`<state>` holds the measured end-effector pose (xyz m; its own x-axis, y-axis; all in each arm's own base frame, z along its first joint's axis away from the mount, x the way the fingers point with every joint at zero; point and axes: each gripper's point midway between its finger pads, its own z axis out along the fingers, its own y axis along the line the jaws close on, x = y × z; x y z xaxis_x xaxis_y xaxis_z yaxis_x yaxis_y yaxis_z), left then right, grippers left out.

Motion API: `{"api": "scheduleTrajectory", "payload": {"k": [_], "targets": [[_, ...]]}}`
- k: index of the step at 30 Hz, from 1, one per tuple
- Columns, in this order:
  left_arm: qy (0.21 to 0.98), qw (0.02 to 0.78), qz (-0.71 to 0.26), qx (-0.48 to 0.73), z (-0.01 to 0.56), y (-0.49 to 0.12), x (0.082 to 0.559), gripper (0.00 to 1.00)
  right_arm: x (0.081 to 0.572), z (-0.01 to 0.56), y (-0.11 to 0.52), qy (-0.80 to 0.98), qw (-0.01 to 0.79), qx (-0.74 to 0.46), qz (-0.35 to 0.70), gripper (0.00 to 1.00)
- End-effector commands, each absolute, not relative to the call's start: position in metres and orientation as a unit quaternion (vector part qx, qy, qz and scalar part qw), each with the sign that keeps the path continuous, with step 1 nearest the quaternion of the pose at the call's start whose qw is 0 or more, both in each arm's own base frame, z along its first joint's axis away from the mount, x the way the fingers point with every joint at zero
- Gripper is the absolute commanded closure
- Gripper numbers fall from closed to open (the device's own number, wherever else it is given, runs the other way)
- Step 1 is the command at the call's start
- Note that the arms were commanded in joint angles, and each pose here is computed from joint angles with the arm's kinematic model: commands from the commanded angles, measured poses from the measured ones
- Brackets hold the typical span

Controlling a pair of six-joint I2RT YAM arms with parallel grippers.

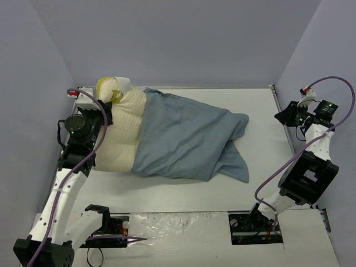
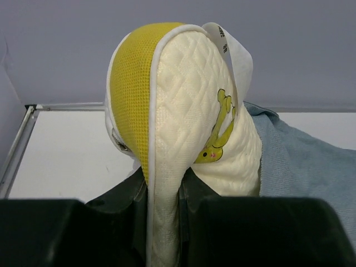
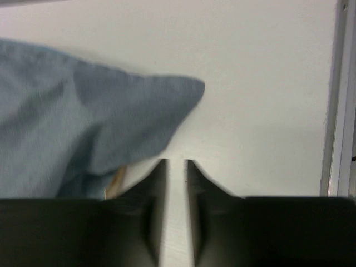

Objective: Remove the pillowcase from the pillow

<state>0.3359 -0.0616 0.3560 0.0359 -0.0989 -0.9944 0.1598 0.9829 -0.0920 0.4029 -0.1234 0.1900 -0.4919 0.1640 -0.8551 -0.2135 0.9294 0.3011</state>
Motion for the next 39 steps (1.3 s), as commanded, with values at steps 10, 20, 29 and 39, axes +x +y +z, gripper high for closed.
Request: {"api": "scheduleTrajectory", "payload": {"k": [10, 20, 29, 39], "targets": [[0.729, 0.648, -0.219, -0.042, 0.365, -0.074, 0.399, 0.56, 0.278, 0.141, 0.085, 0.684, 0.342, -0.589, 0.261, 0.0], [0.791, 0.569, -0.187, -0.128, 0.354, -0.038, 0.364, 0.06, 0.27, 0.114, 0.099, 0.684, 0.315, -0.658, 0.029, 0.0], [0.799, 0.397, -0.323, -0.316, 0.249, -0.075, 0.267, 0.05, 0.249, 0.097, 0.064, 0.637, 0.239, -0.733, 0.001, 0.03], [0.794, 0.308, -0.296, -0.432, 0.161, -0.086, 0.237, 0.05, 0.223, 0.079, 0.044, 0.694, 0.223, -0.683, 0.046, 0.09]]}}
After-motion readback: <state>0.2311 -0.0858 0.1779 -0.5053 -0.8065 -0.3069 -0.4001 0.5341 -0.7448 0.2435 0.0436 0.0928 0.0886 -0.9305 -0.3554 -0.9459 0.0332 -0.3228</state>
